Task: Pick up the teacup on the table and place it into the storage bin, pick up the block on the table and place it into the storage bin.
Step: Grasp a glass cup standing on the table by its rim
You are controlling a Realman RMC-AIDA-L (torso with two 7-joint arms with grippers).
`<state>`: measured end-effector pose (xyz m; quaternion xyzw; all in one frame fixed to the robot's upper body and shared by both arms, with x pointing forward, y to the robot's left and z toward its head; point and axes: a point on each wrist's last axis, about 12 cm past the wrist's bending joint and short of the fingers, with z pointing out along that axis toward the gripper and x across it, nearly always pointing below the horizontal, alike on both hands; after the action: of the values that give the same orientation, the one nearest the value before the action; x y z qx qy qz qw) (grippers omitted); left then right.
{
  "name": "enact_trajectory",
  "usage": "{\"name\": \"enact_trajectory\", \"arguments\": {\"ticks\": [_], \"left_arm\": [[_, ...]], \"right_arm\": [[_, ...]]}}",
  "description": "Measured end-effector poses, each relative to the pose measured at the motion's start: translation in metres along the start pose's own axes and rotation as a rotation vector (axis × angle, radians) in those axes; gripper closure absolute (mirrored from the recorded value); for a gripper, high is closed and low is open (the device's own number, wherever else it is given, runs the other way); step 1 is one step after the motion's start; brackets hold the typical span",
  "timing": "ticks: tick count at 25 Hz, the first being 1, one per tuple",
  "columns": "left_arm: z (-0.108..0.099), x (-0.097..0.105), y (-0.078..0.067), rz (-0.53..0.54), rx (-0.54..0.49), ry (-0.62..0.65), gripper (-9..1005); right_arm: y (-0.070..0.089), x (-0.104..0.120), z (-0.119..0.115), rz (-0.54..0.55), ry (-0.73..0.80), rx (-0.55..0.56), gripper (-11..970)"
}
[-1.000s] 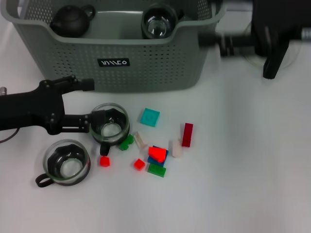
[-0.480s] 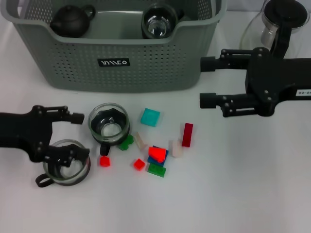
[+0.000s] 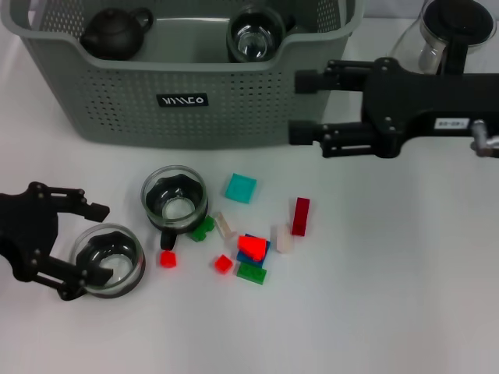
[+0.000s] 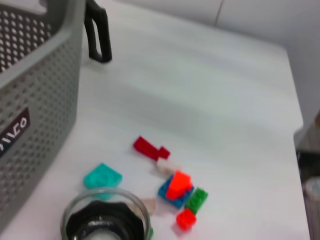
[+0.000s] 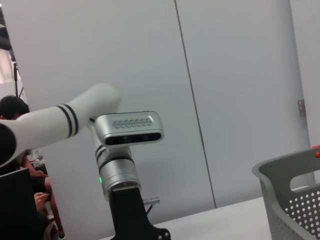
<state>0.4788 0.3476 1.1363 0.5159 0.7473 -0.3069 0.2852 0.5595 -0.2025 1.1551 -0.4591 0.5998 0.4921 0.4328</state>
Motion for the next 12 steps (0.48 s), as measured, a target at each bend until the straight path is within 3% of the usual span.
{"name": "enact_trajectory", "arguments": {"ticks": [12], "left_arm": [[0.025,-0.034,-0.006,0.032,0.040,0.228,111]], "right_arm": [[-0.013,-0.001,0.016,-0.033,0.016,0.036,161]]}}
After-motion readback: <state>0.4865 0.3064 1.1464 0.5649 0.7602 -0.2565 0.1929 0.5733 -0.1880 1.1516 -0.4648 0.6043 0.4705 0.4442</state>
